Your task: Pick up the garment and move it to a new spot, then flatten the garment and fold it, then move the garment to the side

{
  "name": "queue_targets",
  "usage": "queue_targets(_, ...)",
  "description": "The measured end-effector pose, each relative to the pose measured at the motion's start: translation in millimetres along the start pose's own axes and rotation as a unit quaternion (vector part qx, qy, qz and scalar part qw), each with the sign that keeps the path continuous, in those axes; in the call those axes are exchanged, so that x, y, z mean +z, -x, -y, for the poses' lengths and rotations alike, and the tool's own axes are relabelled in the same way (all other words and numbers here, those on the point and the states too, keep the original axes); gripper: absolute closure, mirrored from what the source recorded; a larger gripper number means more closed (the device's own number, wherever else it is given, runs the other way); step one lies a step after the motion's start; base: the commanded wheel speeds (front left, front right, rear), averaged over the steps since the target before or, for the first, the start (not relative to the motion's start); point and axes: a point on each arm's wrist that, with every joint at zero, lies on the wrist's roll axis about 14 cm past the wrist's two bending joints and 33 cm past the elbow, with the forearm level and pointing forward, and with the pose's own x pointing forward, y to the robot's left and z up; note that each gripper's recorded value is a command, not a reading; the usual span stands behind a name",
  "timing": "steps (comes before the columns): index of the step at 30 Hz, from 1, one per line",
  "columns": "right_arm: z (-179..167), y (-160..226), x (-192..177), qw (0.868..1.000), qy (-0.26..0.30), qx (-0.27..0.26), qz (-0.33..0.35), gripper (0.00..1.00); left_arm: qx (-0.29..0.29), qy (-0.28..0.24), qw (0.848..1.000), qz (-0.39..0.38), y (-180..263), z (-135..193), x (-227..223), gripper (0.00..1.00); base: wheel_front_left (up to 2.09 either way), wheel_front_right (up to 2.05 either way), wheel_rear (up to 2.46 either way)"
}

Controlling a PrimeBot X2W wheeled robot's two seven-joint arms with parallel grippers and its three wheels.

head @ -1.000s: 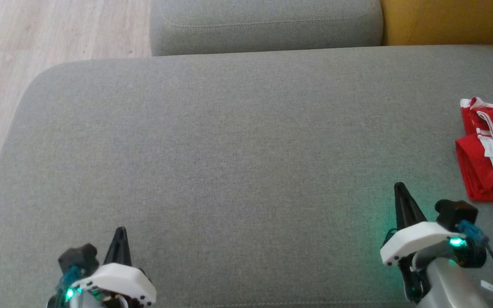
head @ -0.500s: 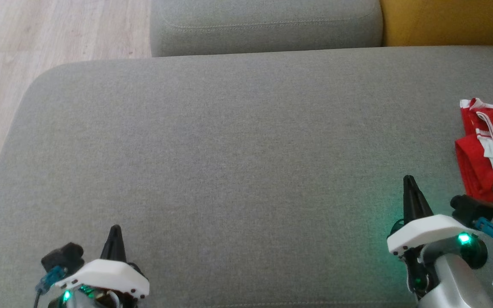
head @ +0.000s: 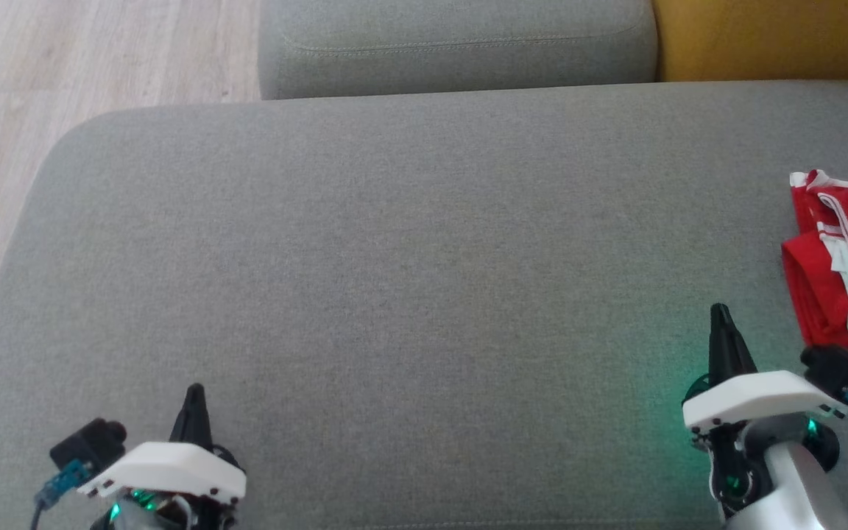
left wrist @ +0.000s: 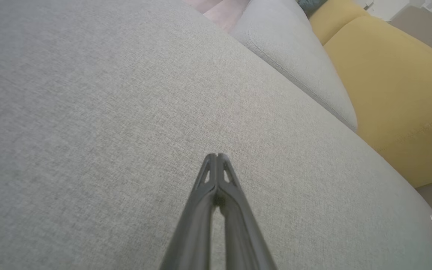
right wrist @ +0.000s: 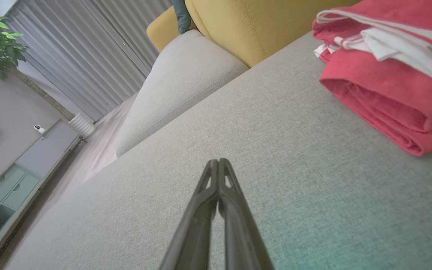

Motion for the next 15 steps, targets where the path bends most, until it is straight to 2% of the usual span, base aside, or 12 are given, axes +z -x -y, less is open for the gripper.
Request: queue_targets(15,2.9,2.9,6.3,0.996,-0.091,-0.007,0.007,1.0,-0.003,0.088,0.996,-0.005,-1.2,0.6,5.6,1.0,0.0,0.0,0.0)
